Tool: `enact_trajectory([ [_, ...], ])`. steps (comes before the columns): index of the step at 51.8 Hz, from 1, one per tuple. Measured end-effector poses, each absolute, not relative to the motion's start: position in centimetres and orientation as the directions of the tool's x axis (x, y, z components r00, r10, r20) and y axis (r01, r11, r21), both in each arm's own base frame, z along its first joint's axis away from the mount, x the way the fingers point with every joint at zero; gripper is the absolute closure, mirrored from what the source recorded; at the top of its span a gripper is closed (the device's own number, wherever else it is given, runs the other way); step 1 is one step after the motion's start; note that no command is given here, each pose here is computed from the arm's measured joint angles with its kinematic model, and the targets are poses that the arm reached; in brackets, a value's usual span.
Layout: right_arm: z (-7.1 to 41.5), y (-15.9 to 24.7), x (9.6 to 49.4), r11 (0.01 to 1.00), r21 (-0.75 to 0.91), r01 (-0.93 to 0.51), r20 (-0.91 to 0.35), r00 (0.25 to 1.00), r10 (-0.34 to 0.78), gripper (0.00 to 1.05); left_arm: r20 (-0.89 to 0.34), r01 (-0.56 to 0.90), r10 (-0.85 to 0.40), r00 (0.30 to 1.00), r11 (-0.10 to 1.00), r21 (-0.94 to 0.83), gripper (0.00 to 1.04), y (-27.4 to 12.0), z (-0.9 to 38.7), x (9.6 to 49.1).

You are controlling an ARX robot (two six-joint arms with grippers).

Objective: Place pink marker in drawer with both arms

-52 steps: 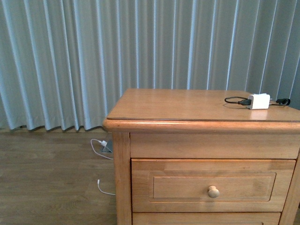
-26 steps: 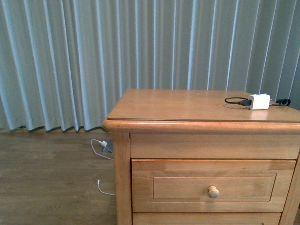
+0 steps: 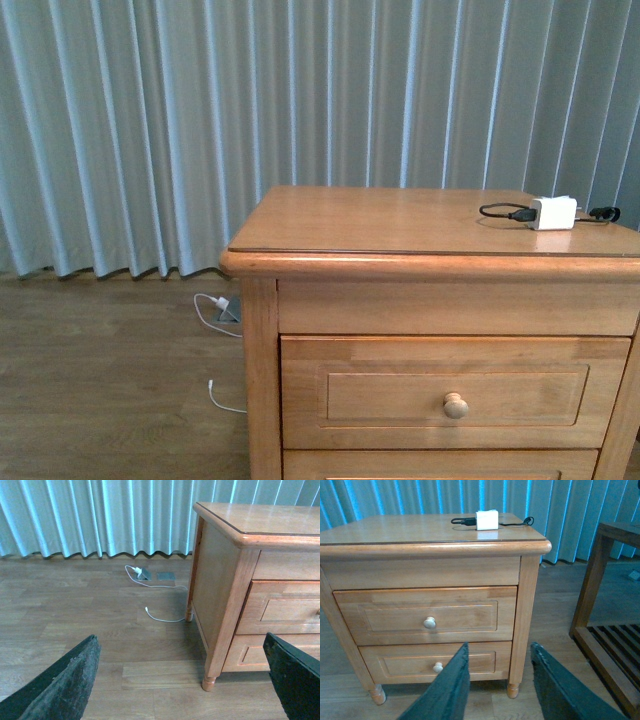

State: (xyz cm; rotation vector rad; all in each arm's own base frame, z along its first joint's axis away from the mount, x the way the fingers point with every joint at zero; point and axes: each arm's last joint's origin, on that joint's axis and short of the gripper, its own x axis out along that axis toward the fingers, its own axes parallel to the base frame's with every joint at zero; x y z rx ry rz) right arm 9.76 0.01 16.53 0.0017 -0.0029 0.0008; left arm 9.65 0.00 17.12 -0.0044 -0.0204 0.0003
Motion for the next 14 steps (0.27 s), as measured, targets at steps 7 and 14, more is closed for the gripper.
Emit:
enact_trajectory([
  [7, 16.53, 0.01, 9.76, 1.000, 0.001, -0.001, 0.003, 1.000, 0.001, 0.39, 0.020, -0.001, 0.001, 1.000, 1.000, -0.004, 0.06, 0.01, 17.12, 9.65],
  [14, 16.53, 0.01, 9.76, 1.000, 0.001, -0.001, 0.003, 1.000, 0.001, 0.15, 0.020, 0.000, 0.000, 1.000, 1.000, -0.004, 0.06, 0.00, 17.12, 9.65],
])
